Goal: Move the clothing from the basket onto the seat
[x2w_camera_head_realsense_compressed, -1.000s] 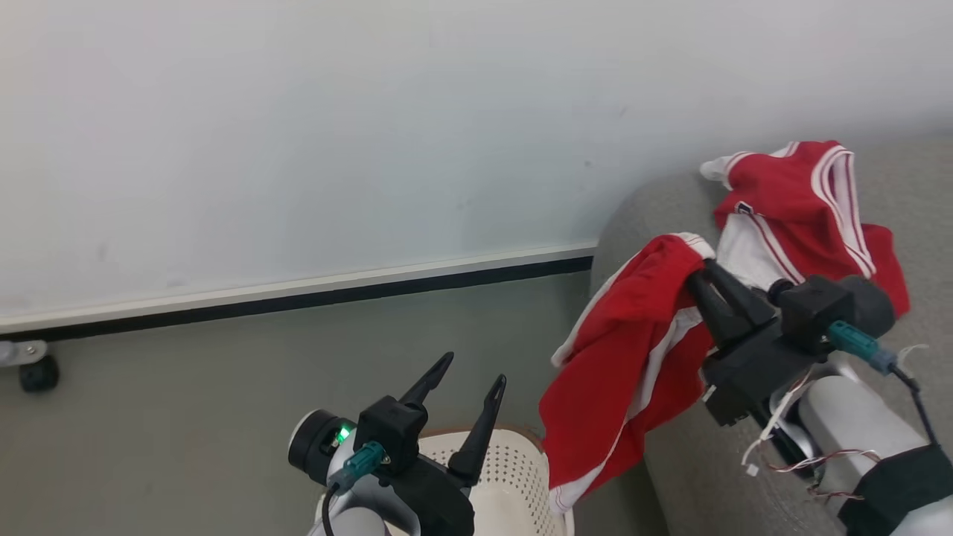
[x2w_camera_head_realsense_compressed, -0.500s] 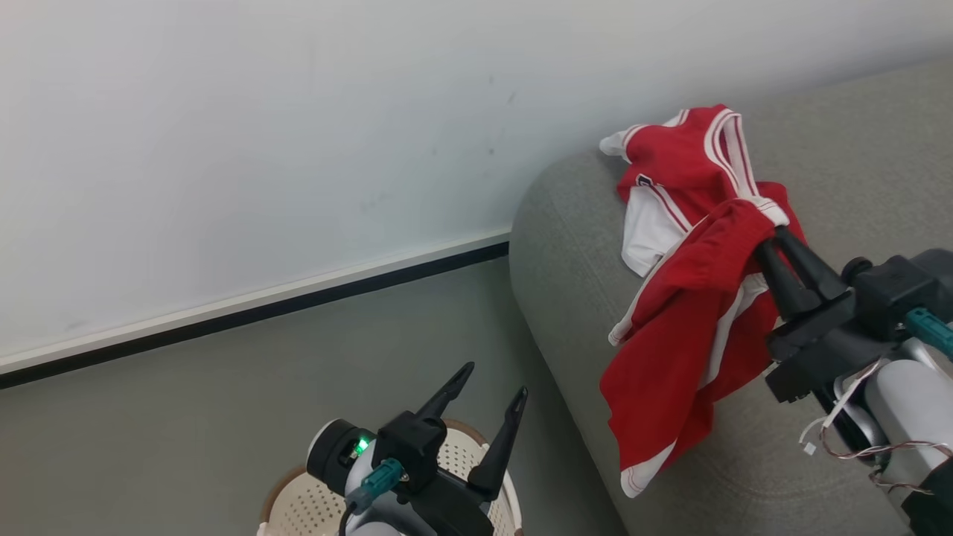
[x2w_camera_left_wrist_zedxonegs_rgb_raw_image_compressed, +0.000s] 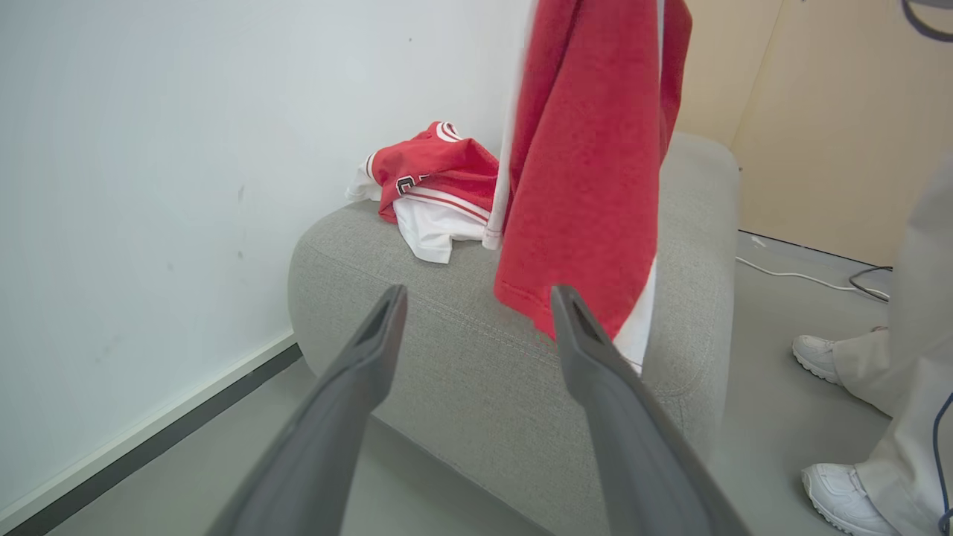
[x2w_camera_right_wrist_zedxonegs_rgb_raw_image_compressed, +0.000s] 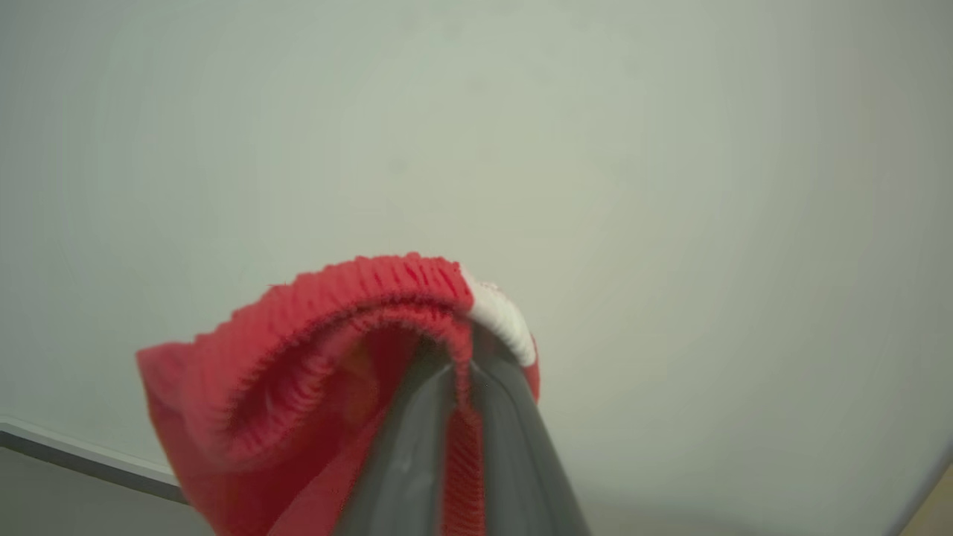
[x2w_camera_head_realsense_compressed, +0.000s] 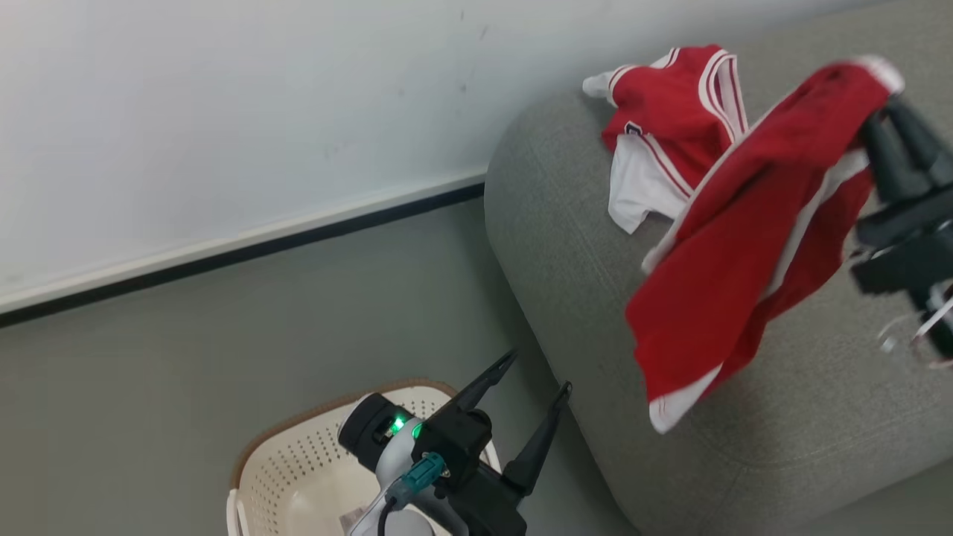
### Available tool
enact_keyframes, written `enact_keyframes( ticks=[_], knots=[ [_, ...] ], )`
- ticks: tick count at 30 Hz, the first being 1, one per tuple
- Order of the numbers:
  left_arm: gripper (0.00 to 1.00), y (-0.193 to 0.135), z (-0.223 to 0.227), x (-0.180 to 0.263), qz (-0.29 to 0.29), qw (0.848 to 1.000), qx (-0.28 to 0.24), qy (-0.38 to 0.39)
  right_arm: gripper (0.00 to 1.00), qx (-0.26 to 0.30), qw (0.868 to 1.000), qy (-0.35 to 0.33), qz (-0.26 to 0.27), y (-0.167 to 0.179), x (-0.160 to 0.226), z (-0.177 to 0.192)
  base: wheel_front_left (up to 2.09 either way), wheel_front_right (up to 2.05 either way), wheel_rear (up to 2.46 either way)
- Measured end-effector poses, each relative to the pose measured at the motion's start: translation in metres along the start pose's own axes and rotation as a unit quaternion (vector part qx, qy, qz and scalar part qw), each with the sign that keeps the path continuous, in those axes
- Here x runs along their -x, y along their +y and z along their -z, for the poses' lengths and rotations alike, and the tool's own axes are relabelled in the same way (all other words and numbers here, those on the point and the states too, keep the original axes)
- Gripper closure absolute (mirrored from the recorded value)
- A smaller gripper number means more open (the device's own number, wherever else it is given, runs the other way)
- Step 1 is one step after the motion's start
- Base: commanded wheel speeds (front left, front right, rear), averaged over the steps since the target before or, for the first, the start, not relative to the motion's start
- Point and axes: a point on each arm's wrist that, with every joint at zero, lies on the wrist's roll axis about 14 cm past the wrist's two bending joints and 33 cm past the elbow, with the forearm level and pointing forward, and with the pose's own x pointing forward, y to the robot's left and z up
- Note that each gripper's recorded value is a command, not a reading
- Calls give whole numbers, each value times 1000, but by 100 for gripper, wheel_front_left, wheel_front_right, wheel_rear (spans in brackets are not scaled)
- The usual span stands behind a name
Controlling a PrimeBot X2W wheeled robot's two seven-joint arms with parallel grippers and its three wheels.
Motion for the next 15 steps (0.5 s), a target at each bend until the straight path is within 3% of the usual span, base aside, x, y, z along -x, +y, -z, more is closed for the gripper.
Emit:
enact_keyframes(
  ticks=[8, 15],
  knots=[
    [0, 15, 1, -12, 8, 1000, -4, -6, 100, 38, 999, -3, 39, -50, -47, -9, 0, 0, 0],
    [0, 38, 5, -21, 3, 1000, 0, -15, 100, 38, 995, 40, 79, -88, -82, 19, 0, 0, 0]
  ],
)
